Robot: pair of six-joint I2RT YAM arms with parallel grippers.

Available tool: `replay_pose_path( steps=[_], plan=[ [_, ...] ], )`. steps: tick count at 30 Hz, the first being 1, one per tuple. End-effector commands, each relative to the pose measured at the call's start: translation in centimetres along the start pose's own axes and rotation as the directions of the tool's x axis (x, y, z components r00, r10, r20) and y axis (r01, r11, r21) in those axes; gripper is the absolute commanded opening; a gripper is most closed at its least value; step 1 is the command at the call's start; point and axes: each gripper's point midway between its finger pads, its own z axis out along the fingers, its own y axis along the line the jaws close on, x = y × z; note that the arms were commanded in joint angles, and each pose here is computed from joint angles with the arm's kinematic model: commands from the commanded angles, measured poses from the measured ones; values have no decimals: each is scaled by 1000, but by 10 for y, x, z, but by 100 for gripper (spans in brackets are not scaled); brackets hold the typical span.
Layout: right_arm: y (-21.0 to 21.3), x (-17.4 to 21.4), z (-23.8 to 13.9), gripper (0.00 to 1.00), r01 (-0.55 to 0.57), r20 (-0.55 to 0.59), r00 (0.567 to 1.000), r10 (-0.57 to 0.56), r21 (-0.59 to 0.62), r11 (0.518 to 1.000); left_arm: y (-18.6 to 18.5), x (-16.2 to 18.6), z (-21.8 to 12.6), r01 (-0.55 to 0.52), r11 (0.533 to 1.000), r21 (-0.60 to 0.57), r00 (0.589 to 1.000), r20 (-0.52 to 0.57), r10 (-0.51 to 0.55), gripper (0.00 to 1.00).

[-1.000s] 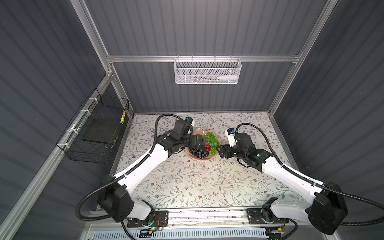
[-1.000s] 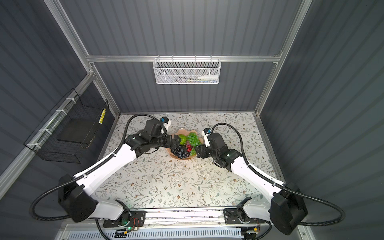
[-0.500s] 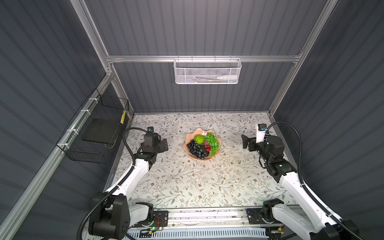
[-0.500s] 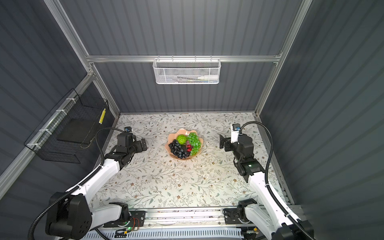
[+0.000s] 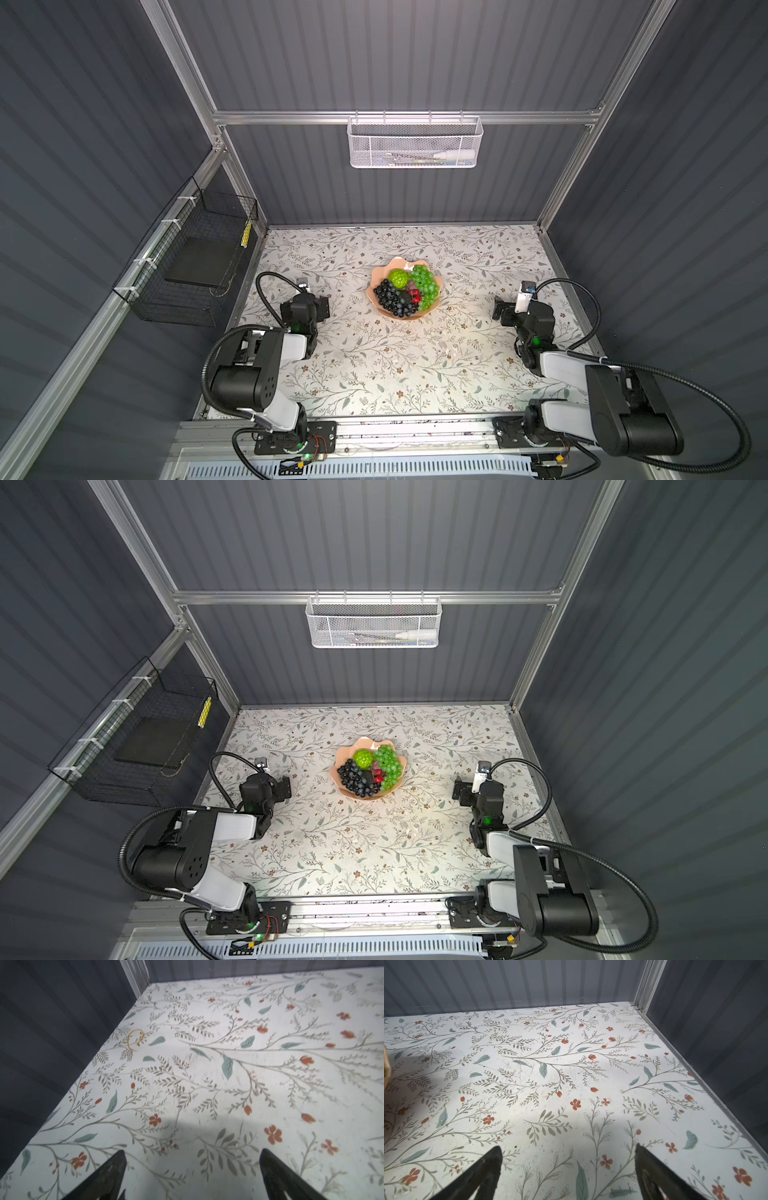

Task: Place and organize the fake fruits in the fruit bowl

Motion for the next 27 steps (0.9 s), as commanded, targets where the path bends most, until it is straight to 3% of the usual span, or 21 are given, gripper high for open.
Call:
replay_pose_path(
  steps=[1,4,6,11,27],
  plan=[
    [1,-44,8,99,0,164,986,3,-20,1000,-3,-21,5,33,999,17,987,159,-35,100],
    [1,-39,17,99,-2,184,983,6,-24,1000,-9,-14,17,5,1000,20,997,70,-7,100],
    [2,-33,22,99,-2,111,994,6,-36,999,-8,-12,20,2,1000,12,998,57,-3,100],
    [-13,-35,28,99,-65,107,992,64,9,998,-8,-15,21,10,1000,14,998,69,-11,100],
    [-12,-34,28,99,-60,102,993,59,8,998,-7,-16,19,10,1000,11,997,81,-11,100]
  ],
)
